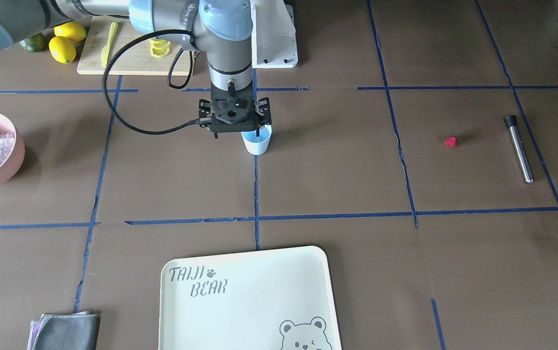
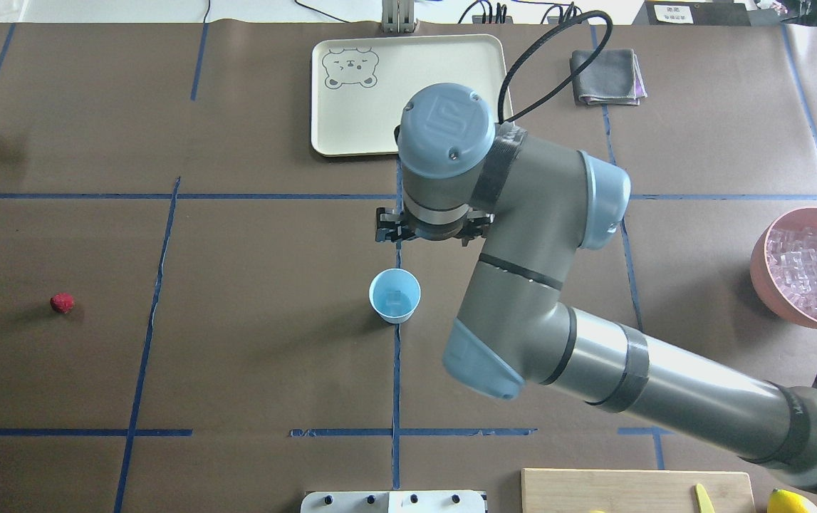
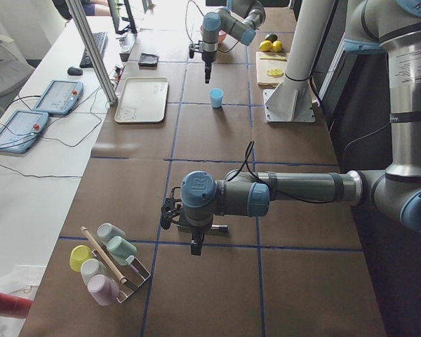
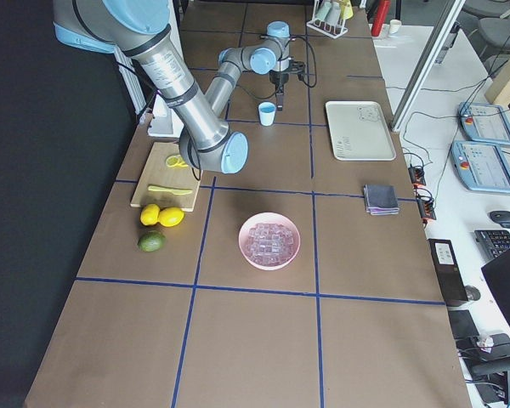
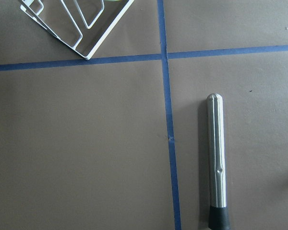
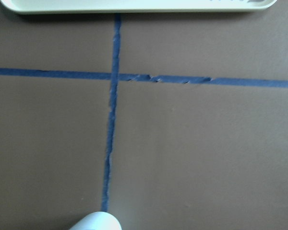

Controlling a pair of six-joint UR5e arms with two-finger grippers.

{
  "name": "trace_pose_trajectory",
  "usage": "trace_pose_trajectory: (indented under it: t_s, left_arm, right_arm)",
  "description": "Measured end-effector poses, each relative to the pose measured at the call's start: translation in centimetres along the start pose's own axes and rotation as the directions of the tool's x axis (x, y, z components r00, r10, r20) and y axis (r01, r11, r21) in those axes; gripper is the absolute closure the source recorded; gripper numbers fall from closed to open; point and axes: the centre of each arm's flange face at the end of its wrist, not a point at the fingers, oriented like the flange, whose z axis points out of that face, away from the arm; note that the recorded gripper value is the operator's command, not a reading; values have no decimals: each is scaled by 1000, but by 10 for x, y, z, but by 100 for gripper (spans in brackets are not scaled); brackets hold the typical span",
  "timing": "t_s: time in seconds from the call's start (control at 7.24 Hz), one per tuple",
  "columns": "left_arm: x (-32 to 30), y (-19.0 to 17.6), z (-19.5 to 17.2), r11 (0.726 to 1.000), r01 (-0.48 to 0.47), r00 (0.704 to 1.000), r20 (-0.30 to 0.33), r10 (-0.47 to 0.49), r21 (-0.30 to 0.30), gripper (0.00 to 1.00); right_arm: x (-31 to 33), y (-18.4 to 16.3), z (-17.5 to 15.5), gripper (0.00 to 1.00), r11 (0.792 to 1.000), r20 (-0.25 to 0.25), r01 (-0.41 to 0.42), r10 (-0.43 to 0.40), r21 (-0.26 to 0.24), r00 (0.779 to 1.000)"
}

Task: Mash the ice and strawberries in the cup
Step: 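Move the empty right gripper back over the pink bowl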

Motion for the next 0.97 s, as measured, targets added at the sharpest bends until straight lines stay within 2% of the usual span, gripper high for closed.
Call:
trace_pose_trajectory:
  t_s: [0.41, 0.83, 0.97]
  left_arm:
    - [-1, 1, 1, 1000, 3, 1000, 0, -3, -2, 0]
    - [-1, 1, 1, 1000, 2, 1000, 0, -2, -2, 0]
    - [-1, 1, 1, 1000, 1, 1000, 0, -1, -2, 0]
  right_arm:
    - [179, -42, -17, 0, 983, -34, 185, -185, -18, 982]
    - [368, -28, -26, 1, 953, -77, 297, -301, -64, 951]
    - [416, -15, -19, 1, 948, -74, 314, -317, -49, 946]
